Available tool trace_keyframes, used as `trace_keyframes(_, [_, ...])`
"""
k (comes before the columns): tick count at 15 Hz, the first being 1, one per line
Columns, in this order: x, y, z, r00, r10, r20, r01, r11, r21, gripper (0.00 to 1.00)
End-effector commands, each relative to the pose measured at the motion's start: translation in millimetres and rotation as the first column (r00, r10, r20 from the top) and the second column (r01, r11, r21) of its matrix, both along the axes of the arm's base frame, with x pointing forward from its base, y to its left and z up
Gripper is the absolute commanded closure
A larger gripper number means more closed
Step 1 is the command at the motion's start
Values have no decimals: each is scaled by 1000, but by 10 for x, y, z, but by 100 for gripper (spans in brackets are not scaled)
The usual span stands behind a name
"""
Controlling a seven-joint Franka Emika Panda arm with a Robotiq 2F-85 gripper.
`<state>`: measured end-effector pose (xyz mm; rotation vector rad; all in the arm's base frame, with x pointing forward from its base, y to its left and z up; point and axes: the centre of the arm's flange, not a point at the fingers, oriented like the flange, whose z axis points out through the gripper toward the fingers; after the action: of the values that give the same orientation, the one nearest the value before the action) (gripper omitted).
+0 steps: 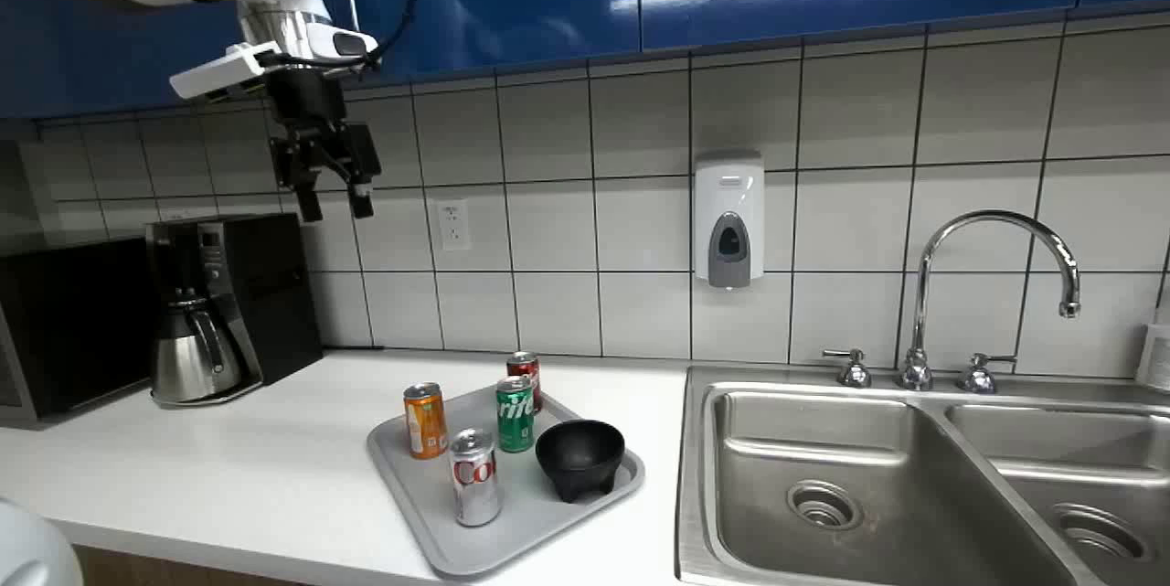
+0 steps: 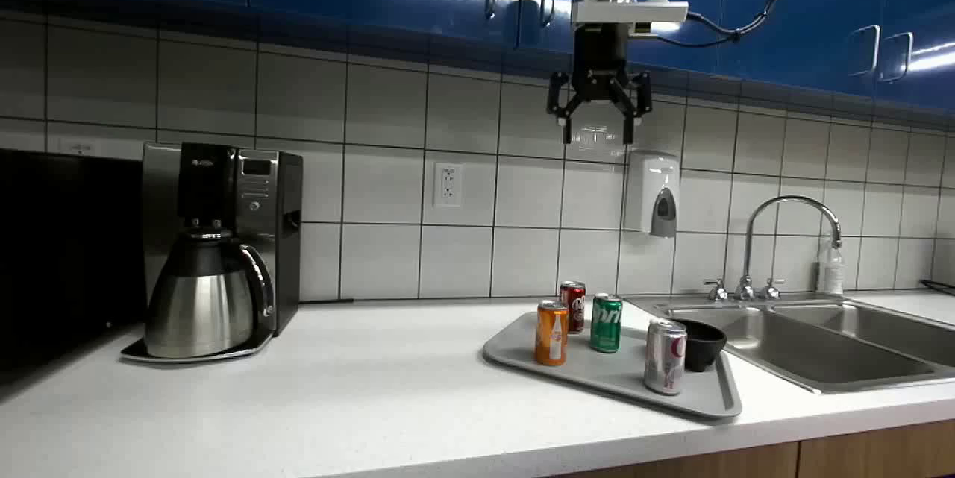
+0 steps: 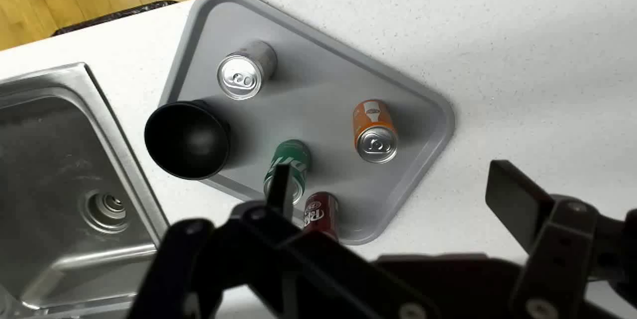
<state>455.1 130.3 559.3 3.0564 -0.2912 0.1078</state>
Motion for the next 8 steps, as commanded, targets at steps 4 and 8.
trace_keyframes(4, [3,0,-4,1000,0,0,0,1000,0,0])
trace_keyframes(8, [3,-29,-75,1000,-4,28,4,1000,0,0])
